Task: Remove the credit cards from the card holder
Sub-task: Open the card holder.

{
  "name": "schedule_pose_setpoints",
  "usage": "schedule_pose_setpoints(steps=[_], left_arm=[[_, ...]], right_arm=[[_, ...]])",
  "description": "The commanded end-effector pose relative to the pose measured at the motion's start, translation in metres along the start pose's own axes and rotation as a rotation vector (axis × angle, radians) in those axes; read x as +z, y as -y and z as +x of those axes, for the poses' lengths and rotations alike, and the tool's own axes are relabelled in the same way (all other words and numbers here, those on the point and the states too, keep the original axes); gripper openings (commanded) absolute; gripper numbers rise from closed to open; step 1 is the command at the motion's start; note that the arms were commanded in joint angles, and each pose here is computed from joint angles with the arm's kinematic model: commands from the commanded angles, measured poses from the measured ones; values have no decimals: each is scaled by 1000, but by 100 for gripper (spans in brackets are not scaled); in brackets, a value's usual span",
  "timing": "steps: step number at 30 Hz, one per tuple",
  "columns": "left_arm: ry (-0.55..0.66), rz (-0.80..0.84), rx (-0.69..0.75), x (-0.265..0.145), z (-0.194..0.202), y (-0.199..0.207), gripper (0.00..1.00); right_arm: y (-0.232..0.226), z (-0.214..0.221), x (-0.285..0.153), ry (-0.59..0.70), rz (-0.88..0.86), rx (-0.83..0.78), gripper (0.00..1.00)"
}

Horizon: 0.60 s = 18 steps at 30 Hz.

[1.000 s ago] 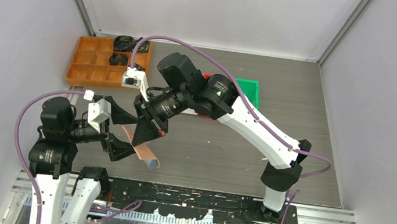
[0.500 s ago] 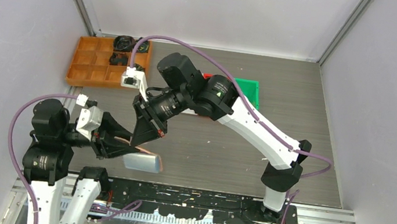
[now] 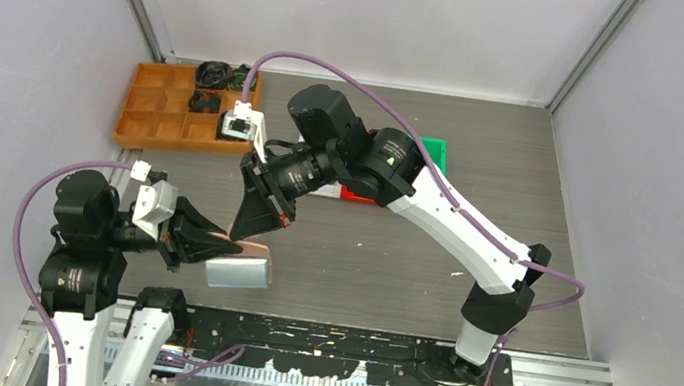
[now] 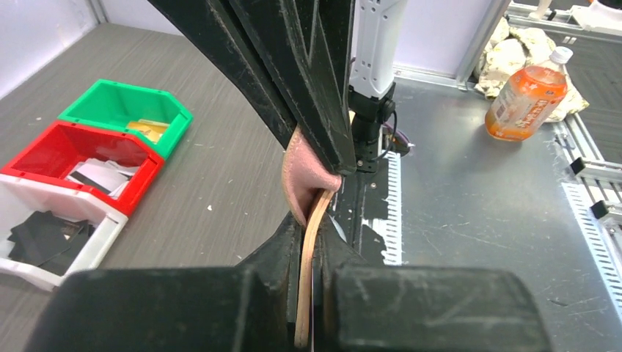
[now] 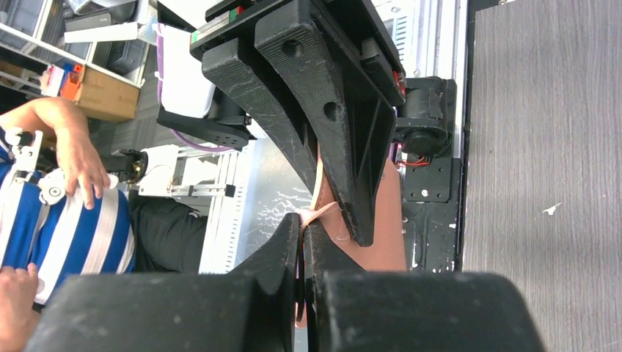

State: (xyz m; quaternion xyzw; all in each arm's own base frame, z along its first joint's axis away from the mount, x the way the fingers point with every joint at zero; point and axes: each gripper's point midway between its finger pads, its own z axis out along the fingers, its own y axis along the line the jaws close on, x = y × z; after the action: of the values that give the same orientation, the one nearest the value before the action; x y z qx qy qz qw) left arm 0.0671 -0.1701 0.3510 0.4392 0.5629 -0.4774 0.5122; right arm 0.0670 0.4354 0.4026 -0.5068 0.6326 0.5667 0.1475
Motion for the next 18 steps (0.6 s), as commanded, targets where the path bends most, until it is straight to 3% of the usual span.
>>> schedule_pose_setpoints(steps=[1, 2, 4, 5, 6, 9, 18], left_arm=[[1, -31, 21, -1, -6, -2, 0], [0, -41, 16, -1, -6, -3, 0], [-1, -56, 12, -1, -7, -6, 0], [-2, -62, 10, -1, -8, -8, 0], [-2, -70, 7, -1, -8, -10, 0], [6, -98, -42, -1, -11, -17, 0], [81, -130, -162, 2, -40, -27, 0]], right_arm=[[-30, -35, -31, 148, -1, -133, 8], [-29, -35, -33, 153, 7, -134, 19], [-24, -33, -35, 160, 31, -127, 57], [-20, -32, -37, 167, 47, -123, 70], [-17, -31, -40, 179, 69, -120, 77], [-2, -26, -51, 221, 151, -113, 85], [27, 2, -54, 313, 228, -133, 89]])
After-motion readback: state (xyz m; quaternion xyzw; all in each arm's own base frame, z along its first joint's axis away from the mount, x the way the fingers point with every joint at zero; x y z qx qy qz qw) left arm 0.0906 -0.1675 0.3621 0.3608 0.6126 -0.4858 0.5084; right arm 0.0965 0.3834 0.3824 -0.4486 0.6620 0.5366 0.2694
